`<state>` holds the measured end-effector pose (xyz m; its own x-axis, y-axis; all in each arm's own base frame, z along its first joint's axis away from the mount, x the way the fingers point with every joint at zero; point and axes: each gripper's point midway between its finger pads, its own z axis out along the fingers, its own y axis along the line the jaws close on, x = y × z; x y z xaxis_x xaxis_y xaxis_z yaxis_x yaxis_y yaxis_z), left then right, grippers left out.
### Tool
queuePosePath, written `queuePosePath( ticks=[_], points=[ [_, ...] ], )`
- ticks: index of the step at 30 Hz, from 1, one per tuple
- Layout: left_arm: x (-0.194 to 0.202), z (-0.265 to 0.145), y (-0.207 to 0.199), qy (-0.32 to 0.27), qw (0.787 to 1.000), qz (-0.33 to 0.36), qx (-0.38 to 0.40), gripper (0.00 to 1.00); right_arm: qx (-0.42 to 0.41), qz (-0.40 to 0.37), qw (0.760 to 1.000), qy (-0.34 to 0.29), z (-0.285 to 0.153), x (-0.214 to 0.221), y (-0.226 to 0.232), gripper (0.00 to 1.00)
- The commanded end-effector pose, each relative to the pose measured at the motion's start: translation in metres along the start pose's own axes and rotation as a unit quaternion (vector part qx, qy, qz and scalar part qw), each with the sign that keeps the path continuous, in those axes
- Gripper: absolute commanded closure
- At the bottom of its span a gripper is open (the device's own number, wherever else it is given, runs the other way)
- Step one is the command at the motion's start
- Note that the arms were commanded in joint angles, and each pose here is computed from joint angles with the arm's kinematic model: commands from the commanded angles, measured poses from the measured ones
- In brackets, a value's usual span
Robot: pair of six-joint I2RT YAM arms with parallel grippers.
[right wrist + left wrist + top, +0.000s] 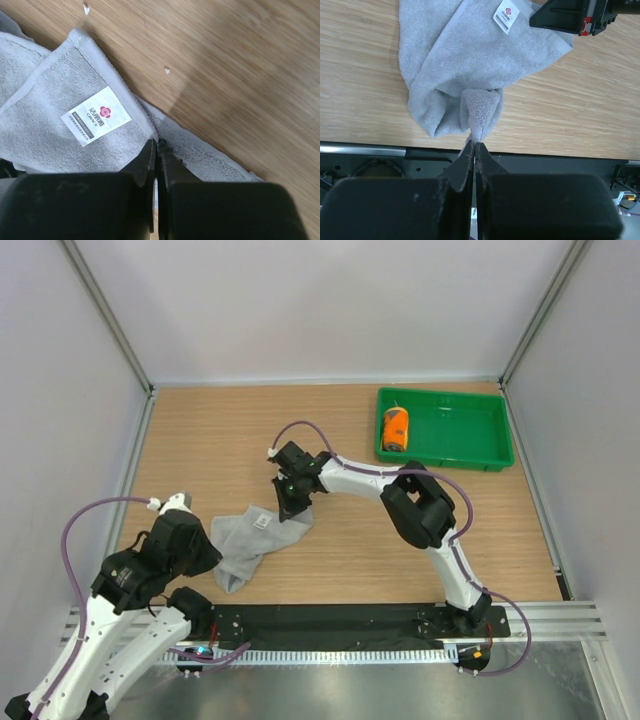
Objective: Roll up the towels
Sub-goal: Flatten the towel
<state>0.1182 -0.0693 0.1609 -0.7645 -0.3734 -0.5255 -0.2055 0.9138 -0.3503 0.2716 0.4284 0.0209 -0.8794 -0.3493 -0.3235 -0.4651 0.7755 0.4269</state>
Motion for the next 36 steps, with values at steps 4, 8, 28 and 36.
queuePosePath(
  ticks=[4, 8, 28, 36],
  points=[
    [-0.008, -0.006, -0.005, -0.01, 1.0, 0.006, 0.008, 1.0, 0.01, -0.01, 0.999, -0.032, -0.036, -0.005, 0.004, 0.99],
    [-0.026, -0.019, -0.021, -0.023, 0.998, 0.042, 0.03, 1.0, 0.025, -0.002, 0.994, -0.106, -0.1, -0.029, 0.003, 0.99],
    [-0.083, -0.021, -0.05, -0.053, 0.986, 0.158, 0.002, 1.0, 0.138, 0.088, 0.915, -0.368, -0.384, 0.039, -0.063, 0.99],
    [-0.124, -0.014, -0.069, -0.081, 0.974, 0.212, -0.025, 1.0, 0.236, 0.127, 0.9, -0.343, -0.373, 0.045, -0.102, 0.99]
  ],
)
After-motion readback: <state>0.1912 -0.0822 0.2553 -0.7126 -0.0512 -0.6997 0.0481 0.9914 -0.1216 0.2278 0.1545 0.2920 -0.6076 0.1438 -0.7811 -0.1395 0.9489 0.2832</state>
